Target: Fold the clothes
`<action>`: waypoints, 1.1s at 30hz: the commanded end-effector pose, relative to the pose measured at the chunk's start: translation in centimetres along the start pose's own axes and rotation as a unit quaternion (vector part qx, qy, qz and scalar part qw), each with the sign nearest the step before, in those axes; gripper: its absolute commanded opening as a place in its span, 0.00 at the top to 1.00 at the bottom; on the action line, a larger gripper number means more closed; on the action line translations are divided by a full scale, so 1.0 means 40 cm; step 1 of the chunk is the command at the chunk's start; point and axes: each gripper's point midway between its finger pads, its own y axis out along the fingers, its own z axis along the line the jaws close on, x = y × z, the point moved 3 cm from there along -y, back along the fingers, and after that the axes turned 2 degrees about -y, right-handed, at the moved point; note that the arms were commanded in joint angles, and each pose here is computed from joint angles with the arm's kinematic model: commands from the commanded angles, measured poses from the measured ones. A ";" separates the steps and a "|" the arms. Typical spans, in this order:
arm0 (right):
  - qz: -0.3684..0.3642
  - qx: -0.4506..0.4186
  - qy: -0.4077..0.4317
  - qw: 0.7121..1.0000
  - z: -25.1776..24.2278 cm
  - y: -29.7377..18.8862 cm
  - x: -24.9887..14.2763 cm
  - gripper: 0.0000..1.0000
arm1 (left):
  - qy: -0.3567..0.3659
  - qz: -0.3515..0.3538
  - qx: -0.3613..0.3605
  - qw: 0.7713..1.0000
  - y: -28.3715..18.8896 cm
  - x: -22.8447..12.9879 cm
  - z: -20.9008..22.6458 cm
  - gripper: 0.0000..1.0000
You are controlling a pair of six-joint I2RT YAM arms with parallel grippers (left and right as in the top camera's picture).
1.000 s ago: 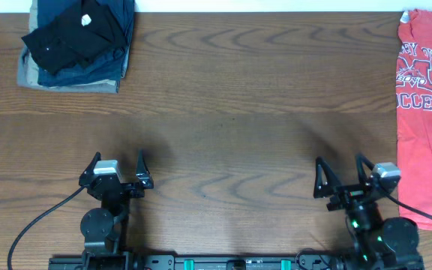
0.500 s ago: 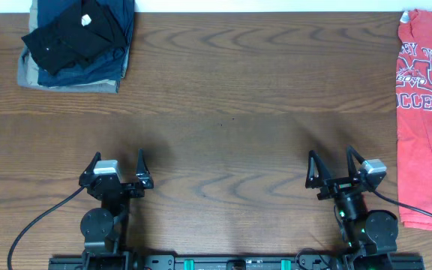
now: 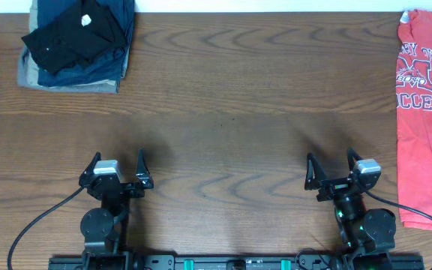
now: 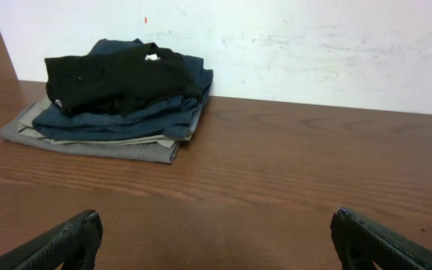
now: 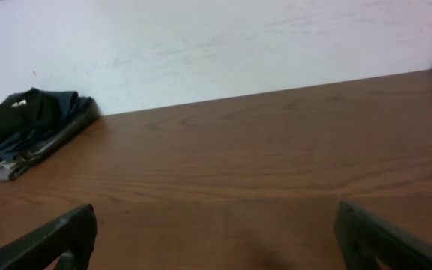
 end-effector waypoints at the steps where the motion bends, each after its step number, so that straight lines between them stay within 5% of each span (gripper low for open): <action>1: 0.000 0.000 -0.013 1.000 0.001 -0.001 -0.002 0.01 | -0.004 0.022 0.021 1.000 0.002 -0.035 0.018 0.02; 33: 0.000 -0.004 -0.080 0.997 -0.001 -0.001 -0.001 0.01 | -0.004 0.022 0.021 1.000 0.002 -0.035 0.018 0.02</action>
